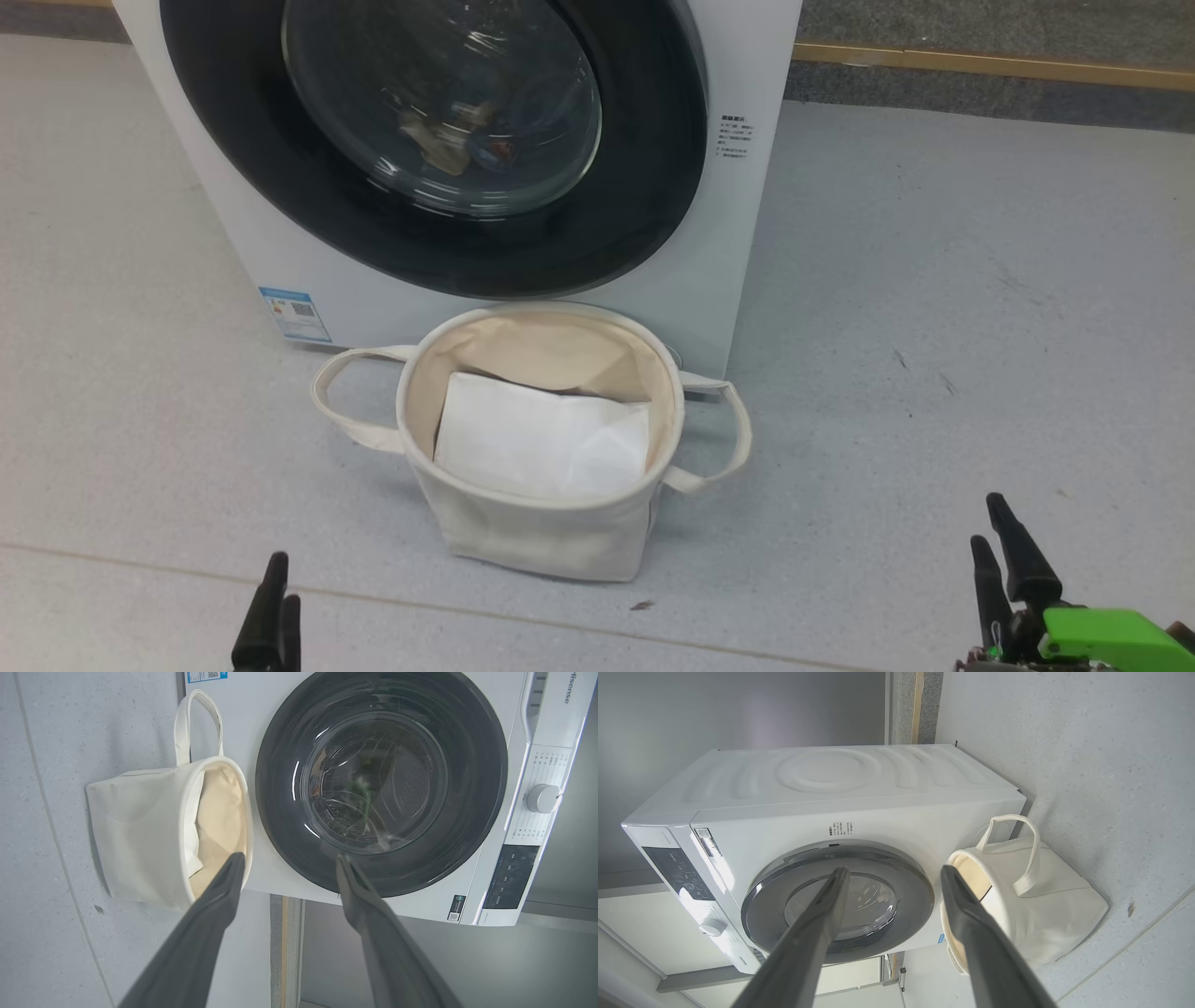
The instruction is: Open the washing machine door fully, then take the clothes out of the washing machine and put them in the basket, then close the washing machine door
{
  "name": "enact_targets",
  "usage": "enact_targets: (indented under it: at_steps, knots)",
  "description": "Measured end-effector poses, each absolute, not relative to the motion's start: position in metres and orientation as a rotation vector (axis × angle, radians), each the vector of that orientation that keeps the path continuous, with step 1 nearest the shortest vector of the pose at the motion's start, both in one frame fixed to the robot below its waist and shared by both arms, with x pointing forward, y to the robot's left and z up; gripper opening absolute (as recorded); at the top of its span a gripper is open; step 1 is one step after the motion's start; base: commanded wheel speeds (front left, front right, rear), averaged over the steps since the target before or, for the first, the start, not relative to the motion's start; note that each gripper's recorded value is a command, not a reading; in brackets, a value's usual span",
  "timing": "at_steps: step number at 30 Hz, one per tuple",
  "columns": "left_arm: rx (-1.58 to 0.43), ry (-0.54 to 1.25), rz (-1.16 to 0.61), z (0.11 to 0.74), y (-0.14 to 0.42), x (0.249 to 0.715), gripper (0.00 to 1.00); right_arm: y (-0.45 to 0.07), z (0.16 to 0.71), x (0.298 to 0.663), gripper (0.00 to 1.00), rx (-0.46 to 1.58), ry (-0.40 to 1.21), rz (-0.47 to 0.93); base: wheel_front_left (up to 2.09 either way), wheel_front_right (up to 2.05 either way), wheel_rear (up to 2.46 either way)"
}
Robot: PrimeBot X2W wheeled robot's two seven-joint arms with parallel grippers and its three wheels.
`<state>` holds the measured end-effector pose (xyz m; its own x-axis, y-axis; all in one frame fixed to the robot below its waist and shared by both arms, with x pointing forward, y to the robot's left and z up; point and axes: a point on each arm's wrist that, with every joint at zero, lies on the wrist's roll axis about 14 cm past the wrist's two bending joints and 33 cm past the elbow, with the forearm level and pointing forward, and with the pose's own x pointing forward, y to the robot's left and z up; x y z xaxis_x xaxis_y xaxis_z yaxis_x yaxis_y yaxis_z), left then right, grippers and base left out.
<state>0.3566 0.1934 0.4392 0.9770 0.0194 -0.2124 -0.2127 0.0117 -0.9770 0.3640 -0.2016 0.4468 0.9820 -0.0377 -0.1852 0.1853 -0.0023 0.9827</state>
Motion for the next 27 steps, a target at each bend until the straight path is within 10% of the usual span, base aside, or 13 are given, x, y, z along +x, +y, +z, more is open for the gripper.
enact_targets:
  at_steps: [27]
  knots:
    - [-1.157, 0.0, 0.07, 0.498, 0.2, 0.378, 1.0, -0.2, 0.497, 0.394, 1.0, 1.135, 0.007, -0.062, 0.0, 0.0, 0.0]
